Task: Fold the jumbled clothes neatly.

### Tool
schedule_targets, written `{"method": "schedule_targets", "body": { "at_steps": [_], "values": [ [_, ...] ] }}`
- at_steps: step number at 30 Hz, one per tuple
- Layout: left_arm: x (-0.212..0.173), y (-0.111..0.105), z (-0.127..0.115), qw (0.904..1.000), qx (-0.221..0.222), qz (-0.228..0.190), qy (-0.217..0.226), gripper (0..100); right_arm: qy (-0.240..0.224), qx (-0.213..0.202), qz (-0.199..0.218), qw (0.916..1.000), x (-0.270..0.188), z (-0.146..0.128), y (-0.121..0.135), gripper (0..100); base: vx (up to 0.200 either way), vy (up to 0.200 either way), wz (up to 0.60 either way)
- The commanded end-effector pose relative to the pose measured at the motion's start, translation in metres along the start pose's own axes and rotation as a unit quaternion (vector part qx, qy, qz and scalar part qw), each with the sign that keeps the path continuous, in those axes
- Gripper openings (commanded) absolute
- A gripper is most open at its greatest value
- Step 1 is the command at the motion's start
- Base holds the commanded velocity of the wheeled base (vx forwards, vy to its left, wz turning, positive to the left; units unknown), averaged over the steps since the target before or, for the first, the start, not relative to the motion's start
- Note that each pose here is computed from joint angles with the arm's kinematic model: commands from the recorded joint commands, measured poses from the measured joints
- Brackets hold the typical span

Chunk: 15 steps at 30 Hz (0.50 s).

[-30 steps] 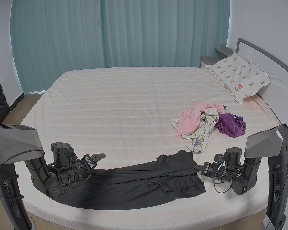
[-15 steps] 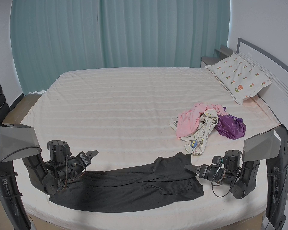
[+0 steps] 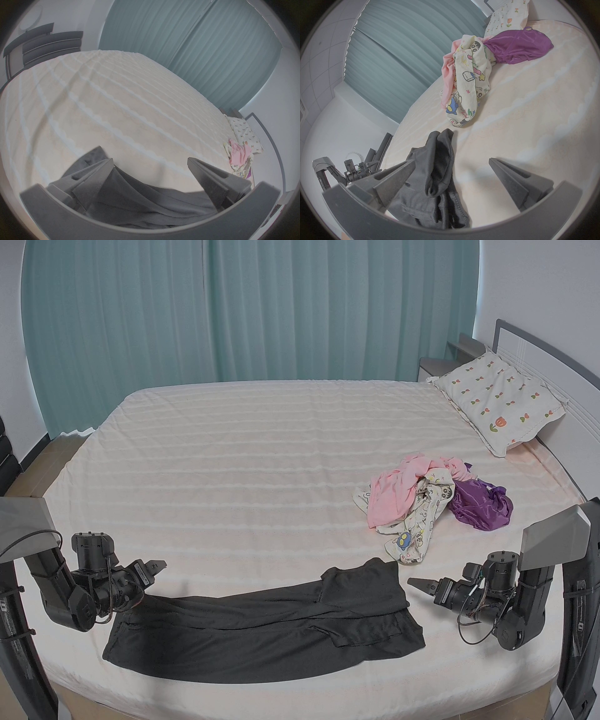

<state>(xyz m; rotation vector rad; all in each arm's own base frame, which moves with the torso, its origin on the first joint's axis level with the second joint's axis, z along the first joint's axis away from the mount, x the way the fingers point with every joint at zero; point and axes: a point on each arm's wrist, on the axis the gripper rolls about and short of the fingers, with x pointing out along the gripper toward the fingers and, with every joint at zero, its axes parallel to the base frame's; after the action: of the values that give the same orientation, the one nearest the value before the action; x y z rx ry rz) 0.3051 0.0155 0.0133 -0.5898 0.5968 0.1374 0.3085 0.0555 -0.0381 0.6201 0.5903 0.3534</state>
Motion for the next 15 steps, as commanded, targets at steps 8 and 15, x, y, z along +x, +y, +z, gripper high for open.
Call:
{"method": "schedule_targets", "body": {
  "at_steps": [8, 15],
  "values": [
    [-0.005, 0.028, 0.014, 0.9983, 0.026, 0.052, 0.009, 100, -0.001, 0.005, -0.007, 1.0, 0.002, -0.001, -0.008, 100, 0.0, 0.0, 0.0],
    [0.001, 0.034, 0.006, 0.9964, 0.036, 0.066, 0.039, 100, -0.001, 0.005, -0.007, 1.0, 0.002, -0.001, -0.008, 100, 0.0, 0.0, 0.0]
  ]
}}
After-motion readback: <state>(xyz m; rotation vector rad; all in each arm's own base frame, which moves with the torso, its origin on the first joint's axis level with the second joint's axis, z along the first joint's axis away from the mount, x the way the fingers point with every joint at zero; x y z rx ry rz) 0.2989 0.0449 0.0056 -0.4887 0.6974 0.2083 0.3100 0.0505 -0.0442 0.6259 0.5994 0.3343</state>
